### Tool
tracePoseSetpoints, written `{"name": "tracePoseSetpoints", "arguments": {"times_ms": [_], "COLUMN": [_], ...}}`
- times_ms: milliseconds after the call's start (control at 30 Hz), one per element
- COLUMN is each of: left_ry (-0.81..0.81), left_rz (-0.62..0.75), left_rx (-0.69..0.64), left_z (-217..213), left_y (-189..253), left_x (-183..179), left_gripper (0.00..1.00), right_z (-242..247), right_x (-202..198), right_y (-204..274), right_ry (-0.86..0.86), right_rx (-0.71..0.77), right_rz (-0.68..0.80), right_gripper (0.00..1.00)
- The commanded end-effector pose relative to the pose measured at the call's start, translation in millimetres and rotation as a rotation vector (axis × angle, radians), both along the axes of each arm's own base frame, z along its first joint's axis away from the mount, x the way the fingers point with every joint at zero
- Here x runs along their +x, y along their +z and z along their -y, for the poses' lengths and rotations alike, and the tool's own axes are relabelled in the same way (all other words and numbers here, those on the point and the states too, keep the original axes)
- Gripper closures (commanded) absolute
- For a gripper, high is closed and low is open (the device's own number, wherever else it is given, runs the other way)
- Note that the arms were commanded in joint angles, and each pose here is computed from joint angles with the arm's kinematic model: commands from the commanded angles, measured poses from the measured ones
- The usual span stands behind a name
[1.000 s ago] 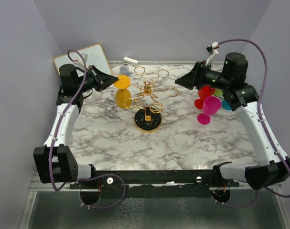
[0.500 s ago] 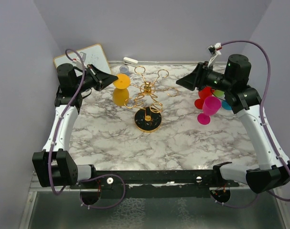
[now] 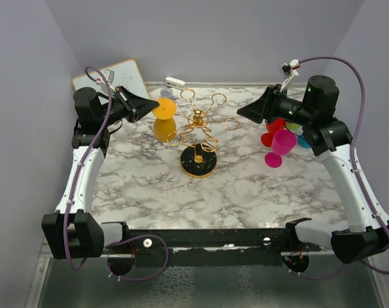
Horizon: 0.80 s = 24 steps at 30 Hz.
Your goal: Take the wine glass off the wine glass rack
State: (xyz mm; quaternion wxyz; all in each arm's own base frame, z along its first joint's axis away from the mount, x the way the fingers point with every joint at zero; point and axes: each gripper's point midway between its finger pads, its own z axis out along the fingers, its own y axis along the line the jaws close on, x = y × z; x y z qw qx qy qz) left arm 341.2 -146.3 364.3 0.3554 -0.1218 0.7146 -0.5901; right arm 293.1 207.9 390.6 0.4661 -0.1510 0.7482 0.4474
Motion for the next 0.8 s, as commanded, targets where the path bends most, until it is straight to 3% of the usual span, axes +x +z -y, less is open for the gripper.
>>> {"name": "tracePoseSetpoints", "arguments": {"times_ms": [0,467,767], "left_ry": [-0.046,-0.078,-0.030], "left_rz": [0.062,0.054,0.059], "left_rx": [-0.015,0.015,0.106], "left_z": [10.8,36.4,33.0], "left_y": [17.7,12.3,10.7], "left_x": [-10.7,16.0,45.3], "left_gripper": [1.00,1.00,1.00], "right_z": [0.1,-0.2,-0.8], "right_x": [-1.4,-1.8,-0.7], "right_y": [8.7,7.2,8.2], "right_ry": [-0.012,-0.011,-0.009], "right_rx": [0.017,0.020,0.021], "right_rz": [0.037,0.032,0.034], "right_gripper": [0.55,0.55,0.55]}}
